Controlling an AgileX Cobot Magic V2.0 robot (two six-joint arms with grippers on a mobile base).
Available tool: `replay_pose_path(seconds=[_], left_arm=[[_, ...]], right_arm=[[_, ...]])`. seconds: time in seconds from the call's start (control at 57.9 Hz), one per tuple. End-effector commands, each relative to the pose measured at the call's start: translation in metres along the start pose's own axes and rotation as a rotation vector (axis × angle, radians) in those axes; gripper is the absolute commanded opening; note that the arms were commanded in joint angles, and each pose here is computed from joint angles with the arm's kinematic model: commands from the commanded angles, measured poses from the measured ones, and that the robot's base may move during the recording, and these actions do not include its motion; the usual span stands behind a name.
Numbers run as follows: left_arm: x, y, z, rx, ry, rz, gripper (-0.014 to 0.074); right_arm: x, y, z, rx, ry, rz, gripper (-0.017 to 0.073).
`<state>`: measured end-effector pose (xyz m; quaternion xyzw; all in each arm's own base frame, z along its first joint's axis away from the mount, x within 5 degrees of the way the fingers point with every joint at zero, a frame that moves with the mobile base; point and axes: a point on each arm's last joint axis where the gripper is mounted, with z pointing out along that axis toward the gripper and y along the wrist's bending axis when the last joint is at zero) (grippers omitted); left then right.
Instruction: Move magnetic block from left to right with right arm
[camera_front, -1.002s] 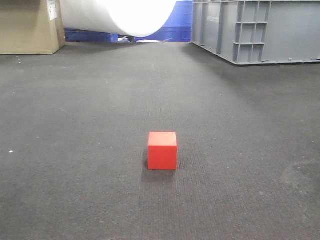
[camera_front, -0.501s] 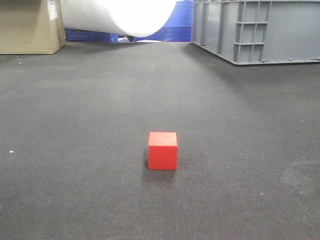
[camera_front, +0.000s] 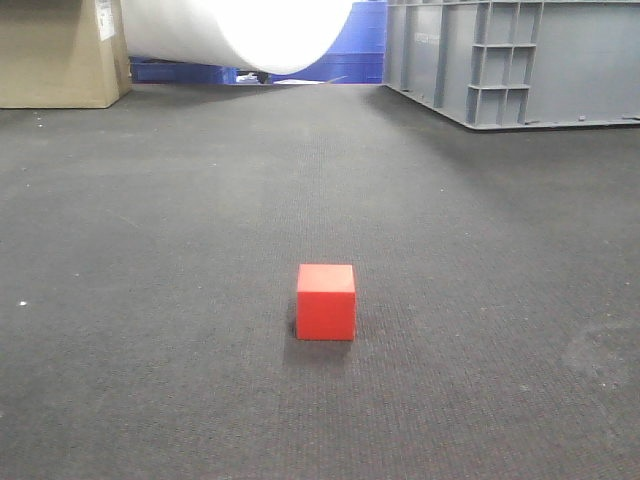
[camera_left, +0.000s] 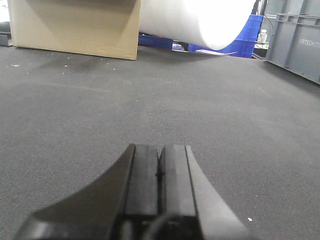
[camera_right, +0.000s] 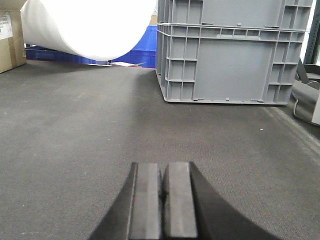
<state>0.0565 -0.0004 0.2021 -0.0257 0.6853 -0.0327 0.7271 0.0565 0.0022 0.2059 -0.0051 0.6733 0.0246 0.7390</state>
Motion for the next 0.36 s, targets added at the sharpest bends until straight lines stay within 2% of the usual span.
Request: replay_pose_path(seconds=[0.0, 0.345], left_arm=[[-0.0058, -0.0003, -0.0008, 0.009, -0.089, -0.011, -0.0117], [-0.0058, -0.0003, -0.0008, 0.009, -0.089, -0.011, -0.0117]], right_arm=[[-0.0095, -0.0009, -0.0021, 0.013, -0.112, -0.002, 0.0060], [-0.0095, -0.0009, -0.0021, 0.013, -0.112, -0.002, 0.0060]])
